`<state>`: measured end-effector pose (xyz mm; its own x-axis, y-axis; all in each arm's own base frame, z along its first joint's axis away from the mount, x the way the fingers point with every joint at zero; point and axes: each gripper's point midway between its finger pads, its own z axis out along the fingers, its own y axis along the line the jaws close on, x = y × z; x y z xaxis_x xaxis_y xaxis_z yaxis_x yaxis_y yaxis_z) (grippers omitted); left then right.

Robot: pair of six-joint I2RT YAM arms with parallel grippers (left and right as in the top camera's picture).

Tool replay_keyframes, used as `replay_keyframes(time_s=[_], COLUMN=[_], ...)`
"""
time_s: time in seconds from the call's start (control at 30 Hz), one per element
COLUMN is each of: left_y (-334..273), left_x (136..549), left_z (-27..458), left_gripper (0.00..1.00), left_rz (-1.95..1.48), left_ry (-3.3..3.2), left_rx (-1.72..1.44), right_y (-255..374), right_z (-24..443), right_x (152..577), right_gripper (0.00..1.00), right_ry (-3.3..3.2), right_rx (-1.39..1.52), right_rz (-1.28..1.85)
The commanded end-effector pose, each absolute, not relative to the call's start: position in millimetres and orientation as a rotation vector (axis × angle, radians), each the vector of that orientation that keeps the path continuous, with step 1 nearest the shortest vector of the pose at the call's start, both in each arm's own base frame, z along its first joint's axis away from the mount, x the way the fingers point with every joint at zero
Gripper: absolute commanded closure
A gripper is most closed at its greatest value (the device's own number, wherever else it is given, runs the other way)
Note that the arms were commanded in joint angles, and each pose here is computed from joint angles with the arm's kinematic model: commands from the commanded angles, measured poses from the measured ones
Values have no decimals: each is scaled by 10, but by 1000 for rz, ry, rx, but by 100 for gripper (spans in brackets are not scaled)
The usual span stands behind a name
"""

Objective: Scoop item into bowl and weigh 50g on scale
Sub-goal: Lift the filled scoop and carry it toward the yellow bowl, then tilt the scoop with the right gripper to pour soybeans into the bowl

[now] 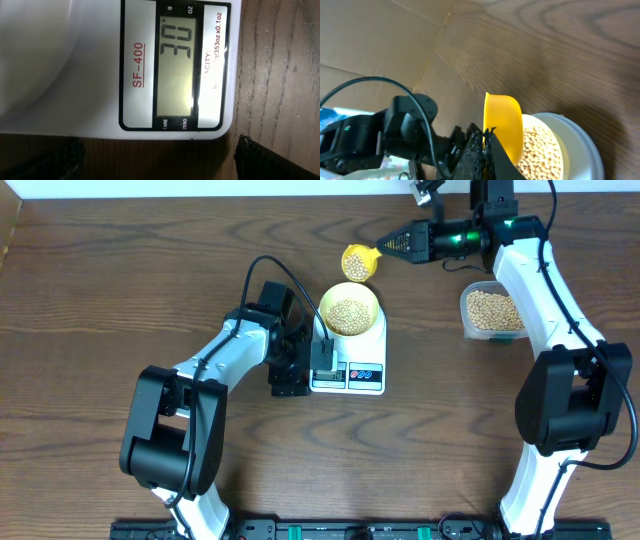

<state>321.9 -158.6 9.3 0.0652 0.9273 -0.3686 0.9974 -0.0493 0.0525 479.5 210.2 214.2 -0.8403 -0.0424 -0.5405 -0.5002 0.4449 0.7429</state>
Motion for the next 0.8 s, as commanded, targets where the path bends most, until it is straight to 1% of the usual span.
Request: replay_keyframes(time_s=[0.0, 0.33, 0.5, 0.77], left_y=[-1564, -1564, -1564, -1564], left_x=[3167, 3167, 3167, 3167], left_z=[39, 39, 39, 39], left_gripper=[2, 2, 3, 3], left_rz=[-355, -355, -355, -355], left_ry=[1963, 1963, 1963, 1963], left_rx=[2055, 2055, 2055, 2055], right_y=[2169, 2248, 2299, 2427], right_z=[2140, 2048, 1911, 1784], right_x=[4737, 4565, 4495, 4453], right_gripper=[99, 99, 99, 99], right_ry=[2243, 2155, 2131, 2103], right_rx=[-532, -808, -972, -1127], right_rz=[1328, 1237, 1107, 959])
